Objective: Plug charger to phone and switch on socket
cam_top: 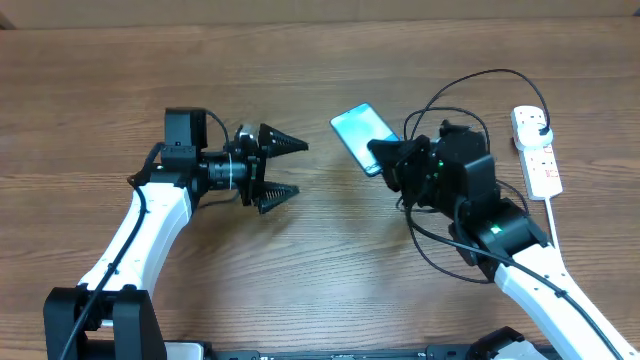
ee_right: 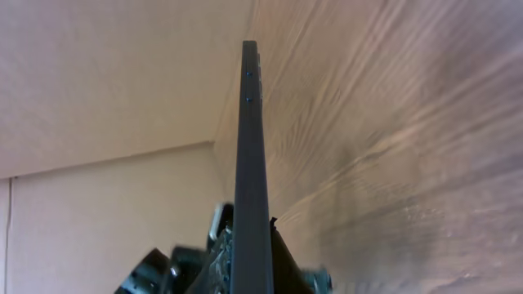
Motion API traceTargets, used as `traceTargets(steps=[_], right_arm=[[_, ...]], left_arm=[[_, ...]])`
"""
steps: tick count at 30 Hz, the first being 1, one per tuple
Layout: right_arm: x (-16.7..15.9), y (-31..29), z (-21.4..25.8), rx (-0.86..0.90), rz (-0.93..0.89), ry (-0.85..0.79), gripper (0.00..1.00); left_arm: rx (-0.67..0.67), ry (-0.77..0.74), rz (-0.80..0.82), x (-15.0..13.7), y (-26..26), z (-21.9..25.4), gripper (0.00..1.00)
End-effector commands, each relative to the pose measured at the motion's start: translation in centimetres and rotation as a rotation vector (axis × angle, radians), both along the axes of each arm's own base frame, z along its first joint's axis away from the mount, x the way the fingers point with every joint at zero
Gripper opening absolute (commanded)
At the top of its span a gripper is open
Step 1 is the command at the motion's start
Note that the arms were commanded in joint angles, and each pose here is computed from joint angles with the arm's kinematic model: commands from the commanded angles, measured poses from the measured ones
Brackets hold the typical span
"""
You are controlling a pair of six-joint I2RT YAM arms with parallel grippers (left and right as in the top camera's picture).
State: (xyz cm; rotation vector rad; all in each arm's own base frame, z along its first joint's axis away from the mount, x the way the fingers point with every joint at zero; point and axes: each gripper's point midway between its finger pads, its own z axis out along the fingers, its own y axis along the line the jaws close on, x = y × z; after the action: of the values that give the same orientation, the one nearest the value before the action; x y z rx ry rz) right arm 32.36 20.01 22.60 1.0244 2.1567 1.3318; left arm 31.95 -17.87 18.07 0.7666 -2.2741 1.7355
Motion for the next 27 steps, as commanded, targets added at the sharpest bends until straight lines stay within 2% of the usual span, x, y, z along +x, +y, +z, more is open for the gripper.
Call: traceTargets(steps=[1, 6, 12, 24, 27], right_arm=[[-0.4, 2.2, 0.4, 0.085, 0.004, 0.066, 0.04], [-1.4, 4.7, -1.5, 0.116, 0.025, 0.170, 0.04], [-1.7, 7.0, -1.5, 0.150, 0.067, 0.165, 0.04], [-1.8, 7.5, -0.9, 0.164, 0.086, 0.144, 0.04], [-2.1, 7.8, -0.9, 0.172, 0.110, 0.154, 0.04]], left_arm=[[0.002, 0.071, 0.091, 1.6, 0.3, 0.1, 1.00], [-0.027, -0.035, 0.107, 3.3, 0.2, 1.8, 1.00], [-0.030, -0.031, 0.111, 3.3, 0.1, 1.9, 1.00], [-0.021, -0.005, 0.030, 1.5, -3.4, 1.6, 1.00], [-0.015, 0.015, 0.040, 1.5, -3.7, 1.5, 0.97]])
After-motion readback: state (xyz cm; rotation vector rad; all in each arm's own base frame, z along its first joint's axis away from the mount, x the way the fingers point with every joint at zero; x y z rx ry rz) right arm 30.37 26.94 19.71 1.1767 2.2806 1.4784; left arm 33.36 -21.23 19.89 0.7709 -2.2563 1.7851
